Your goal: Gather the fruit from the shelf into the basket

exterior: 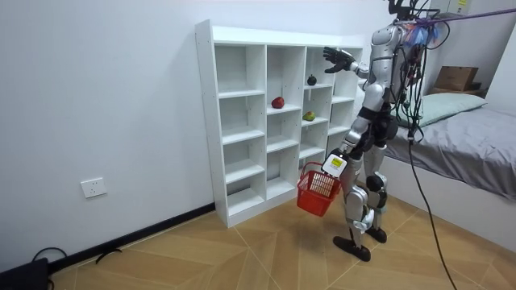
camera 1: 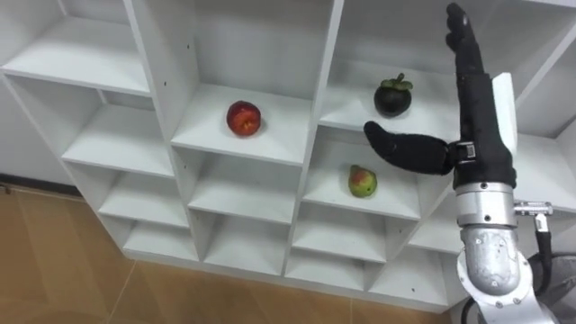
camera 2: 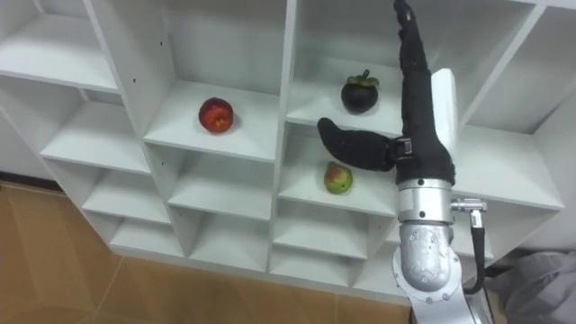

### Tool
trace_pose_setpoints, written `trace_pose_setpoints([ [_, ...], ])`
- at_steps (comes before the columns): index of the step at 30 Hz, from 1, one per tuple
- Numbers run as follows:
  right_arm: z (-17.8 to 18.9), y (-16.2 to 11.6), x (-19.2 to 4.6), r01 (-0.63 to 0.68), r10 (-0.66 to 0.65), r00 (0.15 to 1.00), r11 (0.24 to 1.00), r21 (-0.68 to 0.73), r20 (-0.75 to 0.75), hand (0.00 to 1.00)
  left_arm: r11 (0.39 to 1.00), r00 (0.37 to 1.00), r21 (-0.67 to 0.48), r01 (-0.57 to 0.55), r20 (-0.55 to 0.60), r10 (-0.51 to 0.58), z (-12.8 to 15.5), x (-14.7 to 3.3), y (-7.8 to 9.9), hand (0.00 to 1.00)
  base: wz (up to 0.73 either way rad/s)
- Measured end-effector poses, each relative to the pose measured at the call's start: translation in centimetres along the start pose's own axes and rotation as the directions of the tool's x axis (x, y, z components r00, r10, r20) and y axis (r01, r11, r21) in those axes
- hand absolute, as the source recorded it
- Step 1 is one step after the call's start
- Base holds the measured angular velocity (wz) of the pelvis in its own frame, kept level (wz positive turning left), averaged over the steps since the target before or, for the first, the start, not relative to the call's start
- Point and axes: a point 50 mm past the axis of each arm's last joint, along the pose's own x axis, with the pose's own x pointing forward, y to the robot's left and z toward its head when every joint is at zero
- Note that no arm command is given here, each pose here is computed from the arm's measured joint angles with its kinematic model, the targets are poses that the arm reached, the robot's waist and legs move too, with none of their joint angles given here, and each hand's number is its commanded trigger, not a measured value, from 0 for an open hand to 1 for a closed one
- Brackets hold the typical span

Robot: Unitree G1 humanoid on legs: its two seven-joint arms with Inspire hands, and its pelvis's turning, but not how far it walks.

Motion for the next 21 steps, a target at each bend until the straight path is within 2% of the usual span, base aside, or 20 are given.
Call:
trace_pose_setpoints([
  [9, -1.6, -0.1, -0.2, -0.015, 0.016, 0.997, 1.000, 0.017, -0.076, 0.00, 1.000, 1.000, 0.013, -0.004, -0.019, 0.005, -0.8, -0.2, 0.4, 1.00, 0.04],
  [16, -3.4, -1.6, 1.0, 0.064, -0.059, 0.987, 0.998, 0.028, -0.150, 0.00, 1.000, 1.000, 0.019, 0.002, -0.022, -0.002, -0.9, -0.2, 0.5, 1.00, 0.05],
  [21, -4.1, -1.5, 1.5, 0.077, -0.066, 0.981, 0.996, 0.055, -0.183, 0.00, 1.000, 1.000, 0.020, -0.002, -0.018, 0.002, -0.8, -0.2, 0.5, 1.00, 0.01],
])
